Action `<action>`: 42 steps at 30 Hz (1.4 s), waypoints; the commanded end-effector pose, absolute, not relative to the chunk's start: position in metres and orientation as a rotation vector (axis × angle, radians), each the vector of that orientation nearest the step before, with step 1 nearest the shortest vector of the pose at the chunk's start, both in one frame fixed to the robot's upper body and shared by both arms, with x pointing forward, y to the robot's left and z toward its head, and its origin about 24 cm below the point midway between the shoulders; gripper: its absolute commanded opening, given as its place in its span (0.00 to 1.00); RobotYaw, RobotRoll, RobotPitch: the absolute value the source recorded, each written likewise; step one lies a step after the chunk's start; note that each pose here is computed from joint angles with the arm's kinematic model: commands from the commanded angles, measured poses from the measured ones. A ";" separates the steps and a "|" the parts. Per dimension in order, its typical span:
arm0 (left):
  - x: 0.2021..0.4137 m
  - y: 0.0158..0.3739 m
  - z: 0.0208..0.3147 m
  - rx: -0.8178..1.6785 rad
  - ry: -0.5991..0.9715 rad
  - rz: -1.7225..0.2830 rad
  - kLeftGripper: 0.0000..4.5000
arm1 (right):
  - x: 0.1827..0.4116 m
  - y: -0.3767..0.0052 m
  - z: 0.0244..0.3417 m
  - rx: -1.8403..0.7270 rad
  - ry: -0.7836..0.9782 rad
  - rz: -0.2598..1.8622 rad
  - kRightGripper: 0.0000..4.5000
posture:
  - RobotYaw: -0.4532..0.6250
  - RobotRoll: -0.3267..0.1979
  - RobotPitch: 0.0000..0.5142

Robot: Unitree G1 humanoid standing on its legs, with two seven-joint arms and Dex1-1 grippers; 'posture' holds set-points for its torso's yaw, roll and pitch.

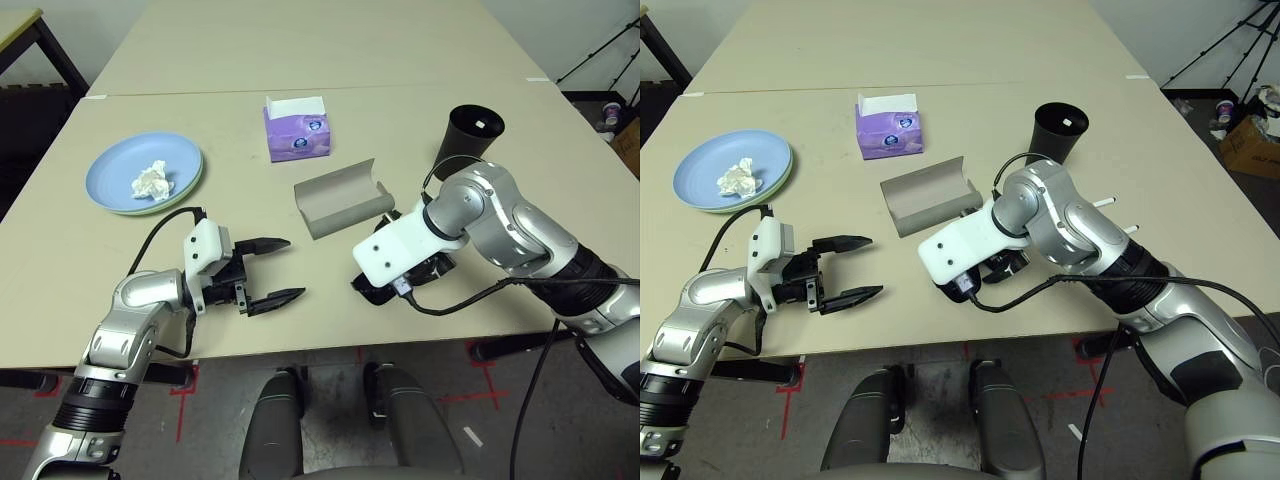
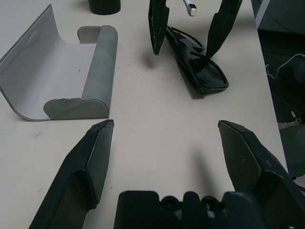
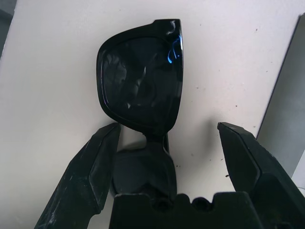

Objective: Organize and tidy the items on the table.

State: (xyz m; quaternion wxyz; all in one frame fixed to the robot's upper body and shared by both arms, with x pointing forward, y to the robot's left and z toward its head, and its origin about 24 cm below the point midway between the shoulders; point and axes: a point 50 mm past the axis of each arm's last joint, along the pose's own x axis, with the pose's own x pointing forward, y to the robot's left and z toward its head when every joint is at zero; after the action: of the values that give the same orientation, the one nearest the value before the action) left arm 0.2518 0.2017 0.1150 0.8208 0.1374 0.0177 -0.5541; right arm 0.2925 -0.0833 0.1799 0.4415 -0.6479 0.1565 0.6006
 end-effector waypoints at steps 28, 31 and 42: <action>0.248 0.205 0.111 0.307 0.065 -1.174 1.00 | 0.291 -0.083 0.173 -1.677 0.396 1.529 0.11 | 0.41 0.62 0.33; 0.248 0.205 0.111 0.308 0.065 -1.173 1.00 | 0.291 -0.083 0.172 -1.678 0.396 1.531 0.08 | 0.41 0.62 0.33; 0.250 0.205 0.112 0.312 0.067 -1.178 1.00 | 0.295 -0.082 0.187 -1.664 0.360 1.513 0.08 | 0.40 0.62 0.31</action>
State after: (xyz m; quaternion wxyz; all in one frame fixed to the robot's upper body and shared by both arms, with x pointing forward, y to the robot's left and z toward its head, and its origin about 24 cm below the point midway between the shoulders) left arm 0.2505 0.2032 0.1130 0.8215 0.1388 0.0236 -0.5525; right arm 0.2946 -0.0834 0.1825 0.4158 -0.6679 0.1498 0.5988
